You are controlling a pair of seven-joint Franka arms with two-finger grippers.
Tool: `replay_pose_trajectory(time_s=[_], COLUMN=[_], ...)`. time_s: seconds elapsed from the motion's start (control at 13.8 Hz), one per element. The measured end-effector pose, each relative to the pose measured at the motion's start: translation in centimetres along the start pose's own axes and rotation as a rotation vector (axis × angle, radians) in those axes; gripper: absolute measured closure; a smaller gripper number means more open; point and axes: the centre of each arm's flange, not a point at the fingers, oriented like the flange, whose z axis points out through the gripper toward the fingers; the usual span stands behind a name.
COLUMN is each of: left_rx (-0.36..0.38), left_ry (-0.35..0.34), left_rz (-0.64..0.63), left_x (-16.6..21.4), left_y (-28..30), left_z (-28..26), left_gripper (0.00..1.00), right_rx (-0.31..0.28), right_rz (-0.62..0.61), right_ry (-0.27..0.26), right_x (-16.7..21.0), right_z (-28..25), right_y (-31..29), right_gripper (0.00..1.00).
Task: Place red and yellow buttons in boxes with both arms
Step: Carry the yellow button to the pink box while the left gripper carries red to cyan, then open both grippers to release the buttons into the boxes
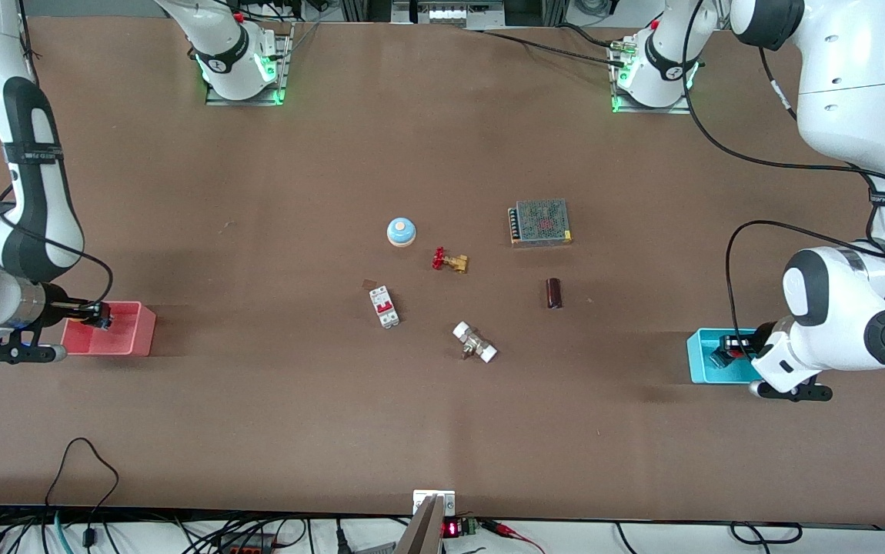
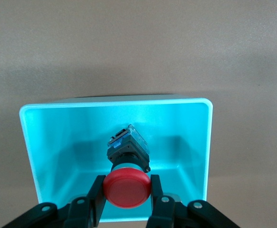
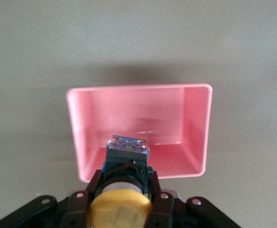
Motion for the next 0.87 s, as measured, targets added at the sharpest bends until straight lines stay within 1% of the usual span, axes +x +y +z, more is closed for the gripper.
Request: replay_pose_trajectory(time_s=[0.07, 0.22, 0.29, 0.36, 0.65, 0.72, 0.8, 0.87], left_rx=[0.0, 0.001, 0.002, 0.002, 0.006, 0.007, 0.007, 0.009], left_ry=[0.001, 0.008, 0.01, 0.011, 0.039, 0.045, 0.051, 0.061], left_rz=[0.001, 0.004, 0.005, 0.005, 0.01, 0.011, 0.014, 0.017], left_x=[0.0, 0.1, 0.2, 0.2, 0.7, 0.8, 0.9, 1.1], left_y=[0.0, 0.0, 0.0, 0.0, 0.2, 0.3, 0.4, 0.6], left_z=[0.0, -0.2, -0.3, -0.3, -1.5, -1.8, -2.1, -2.5], left_gripper=[0.52, 0.35, 0.35, 0.33, 0.3, 0.26, 0.26, 0.21], right_rx=[0.004, 0.009, 0.011, 0.012, 0.01, 0.01, 0.009, 0.01], right_rz=[-0.005, -0.008, -0.011, -0.015, -0.024, -0.032, -0.043, -0.052], right_ry=[-0.011, -0.028, -0.034, -0.037, -0.01, -0.007, -0.006, -0.007], right_x=[0.0, 0.0, 0.1, 0.1, 1.0, 1.1, 1.2, 1.3], right_z=[0.8, 2.1, 2.6, 3.0, 5.1, 5.5, 5.8, 6.2], right_y=[0.7, 1.1, 1.1, 1.0, 0.6, 0.6, 0.5, 0.5], right_gripper=[0.59, 0.59, 0.59, 0.59, 0.59, 0.59, 0.59, 0.59])
